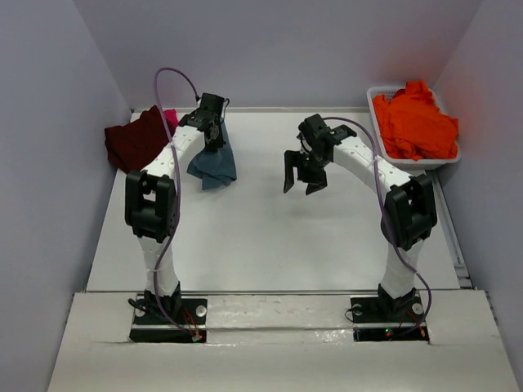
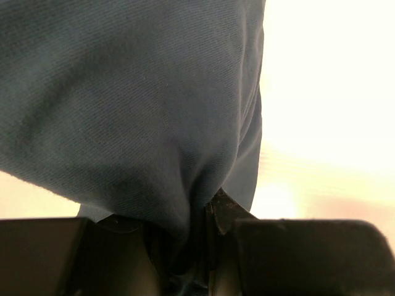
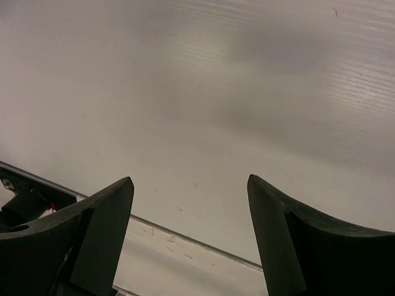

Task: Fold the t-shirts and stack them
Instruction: Neatly place the folded tshirt to the corner

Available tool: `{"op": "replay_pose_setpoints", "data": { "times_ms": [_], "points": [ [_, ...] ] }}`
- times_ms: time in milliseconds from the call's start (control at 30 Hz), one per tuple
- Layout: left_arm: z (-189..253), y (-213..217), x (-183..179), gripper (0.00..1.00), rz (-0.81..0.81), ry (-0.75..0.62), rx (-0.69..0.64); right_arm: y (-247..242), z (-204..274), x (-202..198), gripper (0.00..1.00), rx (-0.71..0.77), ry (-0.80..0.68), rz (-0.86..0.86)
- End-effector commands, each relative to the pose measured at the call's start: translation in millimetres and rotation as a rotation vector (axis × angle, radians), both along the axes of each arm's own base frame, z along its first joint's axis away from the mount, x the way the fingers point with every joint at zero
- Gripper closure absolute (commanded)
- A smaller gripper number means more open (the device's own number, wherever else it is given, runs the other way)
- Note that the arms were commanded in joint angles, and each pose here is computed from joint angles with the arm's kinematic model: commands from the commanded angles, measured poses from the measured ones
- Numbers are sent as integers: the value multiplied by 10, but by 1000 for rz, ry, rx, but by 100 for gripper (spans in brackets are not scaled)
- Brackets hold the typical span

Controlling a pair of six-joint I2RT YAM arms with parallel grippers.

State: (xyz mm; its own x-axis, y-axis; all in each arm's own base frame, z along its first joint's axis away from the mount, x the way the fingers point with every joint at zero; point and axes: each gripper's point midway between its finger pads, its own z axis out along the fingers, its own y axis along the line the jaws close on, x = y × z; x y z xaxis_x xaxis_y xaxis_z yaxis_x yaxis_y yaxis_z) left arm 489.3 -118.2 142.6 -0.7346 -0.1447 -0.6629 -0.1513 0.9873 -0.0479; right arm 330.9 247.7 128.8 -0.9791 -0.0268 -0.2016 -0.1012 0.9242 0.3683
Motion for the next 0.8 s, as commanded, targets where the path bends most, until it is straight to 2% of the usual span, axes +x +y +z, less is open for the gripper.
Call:
{"op": "replay_pose_setpoints", "data": {
  "times_ms": [0,300,600,767],
  "points": [
    [714,479,135,94,142,-186,65,-87,30,-28,20,-21,-4,-7],
    [1108,1114,398,94,270,-290,14,-165,-113,-94,19,-66,33,-8],
    [1409,1551,712,94,296,-383,-82,-256,-308,-180,19,-116,77,-15],
    [1208,1785,870,94,329,-359,-119,-281,-336,-153,19,-140,80,-11]
  ]
}}
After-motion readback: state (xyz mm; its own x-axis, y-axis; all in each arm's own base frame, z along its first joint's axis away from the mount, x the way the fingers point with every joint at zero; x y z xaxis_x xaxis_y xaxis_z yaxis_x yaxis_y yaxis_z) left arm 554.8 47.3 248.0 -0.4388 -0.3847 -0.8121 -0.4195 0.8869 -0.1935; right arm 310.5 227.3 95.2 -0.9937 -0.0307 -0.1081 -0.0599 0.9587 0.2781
